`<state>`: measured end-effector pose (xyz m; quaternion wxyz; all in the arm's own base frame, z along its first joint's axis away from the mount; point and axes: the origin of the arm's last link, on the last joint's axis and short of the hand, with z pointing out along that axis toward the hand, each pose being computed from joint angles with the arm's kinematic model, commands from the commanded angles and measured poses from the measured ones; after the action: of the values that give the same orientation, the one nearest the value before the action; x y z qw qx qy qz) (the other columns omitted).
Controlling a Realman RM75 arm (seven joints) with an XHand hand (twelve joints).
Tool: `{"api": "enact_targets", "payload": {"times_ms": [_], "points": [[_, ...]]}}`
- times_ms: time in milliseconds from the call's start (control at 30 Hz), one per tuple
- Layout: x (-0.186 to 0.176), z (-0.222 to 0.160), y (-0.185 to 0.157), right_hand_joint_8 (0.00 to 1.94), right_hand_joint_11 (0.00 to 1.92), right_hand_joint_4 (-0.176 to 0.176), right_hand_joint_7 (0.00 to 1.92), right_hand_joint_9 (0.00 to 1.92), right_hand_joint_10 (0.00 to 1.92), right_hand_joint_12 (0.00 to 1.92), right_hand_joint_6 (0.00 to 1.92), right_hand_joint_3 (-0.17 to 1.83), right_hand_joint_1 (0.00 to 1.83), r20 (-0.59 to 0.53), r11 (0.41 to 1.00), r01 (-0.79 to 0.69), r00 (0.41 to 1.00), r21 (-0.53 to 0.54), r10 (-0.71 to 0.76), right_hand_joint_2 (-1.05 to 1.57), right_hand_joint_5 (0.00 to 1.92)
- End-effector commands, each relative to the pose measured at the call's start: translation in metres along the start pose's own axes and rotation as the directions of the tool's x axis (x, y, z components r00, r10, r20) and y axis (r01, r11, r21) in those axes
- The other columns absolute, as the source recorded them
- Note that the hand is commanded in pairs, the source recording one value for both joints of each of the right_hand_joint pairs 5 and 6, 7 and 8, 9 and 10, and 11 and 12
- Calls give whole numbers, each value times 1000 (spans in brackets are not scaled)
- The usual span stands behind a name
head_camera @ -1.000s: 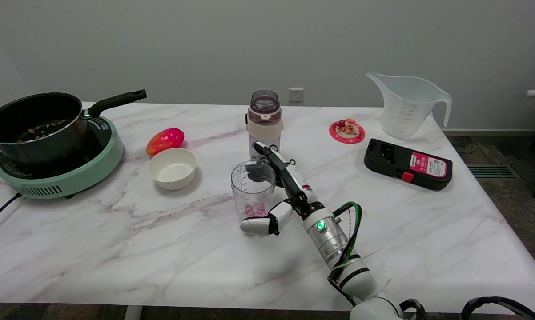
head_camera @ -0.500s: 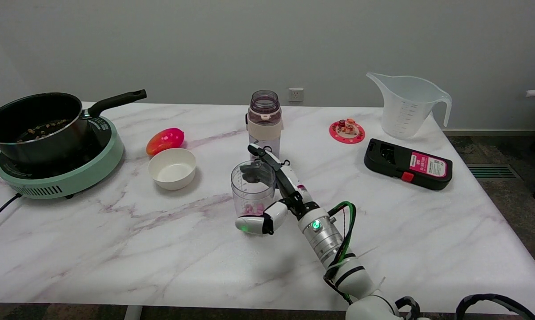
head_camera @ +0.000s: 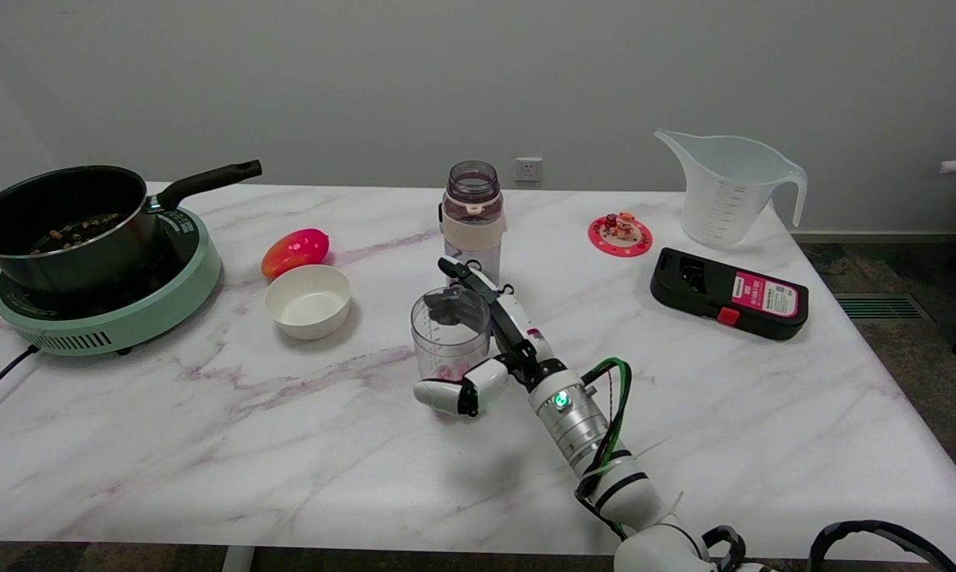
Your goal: Pick up the measuring cup.
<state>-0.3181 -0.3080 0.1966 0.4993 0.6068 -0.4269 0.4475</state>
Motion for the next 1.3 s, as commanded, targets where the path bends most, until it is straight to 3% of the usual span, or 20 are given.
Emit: {"api": "enact_targets", "payload": {"times_ms": [33,167,300,467,733,933,1000,1067,1300], "points": [[0,2,4,558,517,0,558,593,593,517,229,1099,1241,5,1000,-27,1000,-9,27,-205,229],[0,2,5,565,556,0,565,612,612,556,272,1078,1252,6,999,-43,999,-12,43,-156,272],[1,2,6,595,636,0,595,661,661,636,459,1031,1278,6,999,-40,999,-12,40,-14,459],[1,2,6,817,665,0,817,879,879,665,580,843,1320,6,999,-39,999,-12,39,280,580],[5,3,6,1009,794,0,1009,1050,1050,794,796,655,1388,-1,999,-35,999,-11,35,620,796],[8,7,1,1426,1095,0,1426,1313,1313,1095,1366,768,1379,-8,1000,-27,1000,5,27,832,1366],[10,9,-1,1605,1249,0,1605,1509,1509,1249,1770,553,1335,-11,1000,-28,1000,14,28,1163,1770],[12,12,-6,1749,1310,0,1749,1617,1617,1310,1919,419,1290,-14,999,-30,999,27,31,1369,1919],[29,22,-22,1827,1309,0,1827,1670,1670,1309,1920,331,1248,-19,998,0,1000,59,1,1497,1920]]}}
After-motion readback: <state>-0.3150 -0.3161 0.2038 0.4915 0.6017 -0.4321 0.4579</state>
